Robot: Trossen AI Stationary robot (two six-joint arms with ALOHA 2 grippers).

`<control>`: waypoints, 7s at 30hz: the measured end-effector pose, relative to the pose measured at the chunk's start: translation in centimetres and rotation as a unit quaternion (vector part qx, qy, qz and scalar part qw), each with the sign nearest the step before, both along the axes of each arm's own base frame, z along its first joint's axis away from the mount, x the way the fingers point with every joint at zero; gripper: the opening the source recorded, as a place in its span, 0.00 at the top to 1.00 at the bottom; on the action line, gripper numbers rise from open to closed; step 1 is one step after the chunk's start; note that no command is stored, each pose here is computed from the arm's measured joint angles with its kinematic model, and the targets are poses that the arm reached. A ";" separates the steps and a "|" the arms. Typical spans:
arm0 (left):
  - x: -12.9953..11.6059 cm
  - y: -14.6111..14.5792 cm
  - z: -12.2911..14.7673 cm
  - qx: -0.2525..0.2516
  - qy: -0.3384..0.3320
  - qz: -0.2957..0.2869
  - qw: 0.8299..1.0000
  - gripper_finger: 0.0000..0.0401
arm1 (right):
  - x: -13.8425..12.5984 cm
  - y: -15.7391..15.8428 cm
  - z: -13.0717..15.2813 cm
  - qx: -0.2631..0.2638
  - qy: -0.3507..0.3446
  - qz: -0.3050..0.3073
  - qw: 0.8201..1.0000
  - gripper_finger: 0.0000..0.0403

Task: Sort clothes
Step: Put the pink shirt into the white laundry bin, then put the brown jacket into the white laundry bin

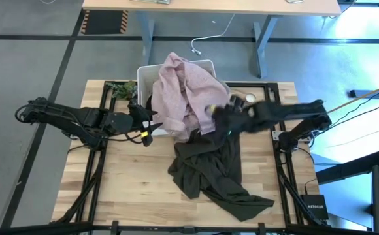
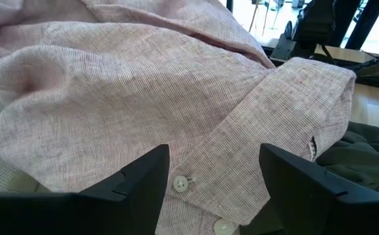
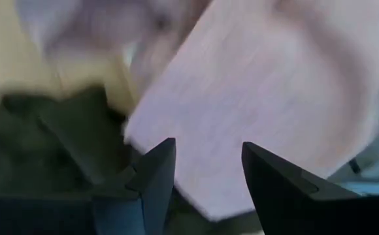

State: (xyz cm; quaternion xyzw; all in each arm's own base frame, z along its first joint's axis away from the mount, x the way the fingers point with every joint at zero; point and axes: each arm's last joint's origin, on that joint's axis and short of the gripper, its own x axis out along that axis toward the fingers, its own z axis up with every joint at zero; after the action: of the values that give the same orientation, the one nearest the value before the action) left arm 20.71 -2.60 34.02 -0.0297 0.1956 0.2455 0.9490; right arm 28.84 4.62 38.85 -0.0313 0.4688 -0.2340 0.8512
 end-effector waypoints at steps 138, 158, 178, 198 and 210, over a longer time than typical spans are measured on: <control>0.1 -0.5 -0.1 0.000 -0.001 -0.012 1.000 0.42 | 10.1 -12.8 -6.6 -0.001 -0.081 -0.049 0.996 0.52; 0.1 -0.5 -0.1 -0.001 0.001 -0.011 1.000 0.42 | 2.7 6.0 0.3 0.093 -0.021 0.145 0.985 0.52; 0.2 -0.9 -0.3 -0.024 0.012 -0.064 0.998 0.42 | 2.1 13.5 -9.2 0.121 0.007 0.135 0.983 0.47; 0.0 -0.8 -0.6 -0.042 0.025 -0.052 0.997 0.42 | 6.3 12.1 -19.2 0.032 0.174 0.079 0.981 0.18; -0.1 -0.8 -0.7 -0.045 0.025 -0.050 0.997 0.42 | 6.0 4.5 -25.2 0.002 0.213 0.004 0.977 0.28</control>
State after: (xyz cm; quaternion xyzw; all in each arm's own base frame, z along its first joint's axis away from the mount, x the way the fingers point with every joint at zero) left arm 20.66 -3.39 33.36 -0.0564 0.2315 0.1892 0.9526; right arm 34.83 9.09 13.68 -0.0800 0.6394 -0.2178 0.7330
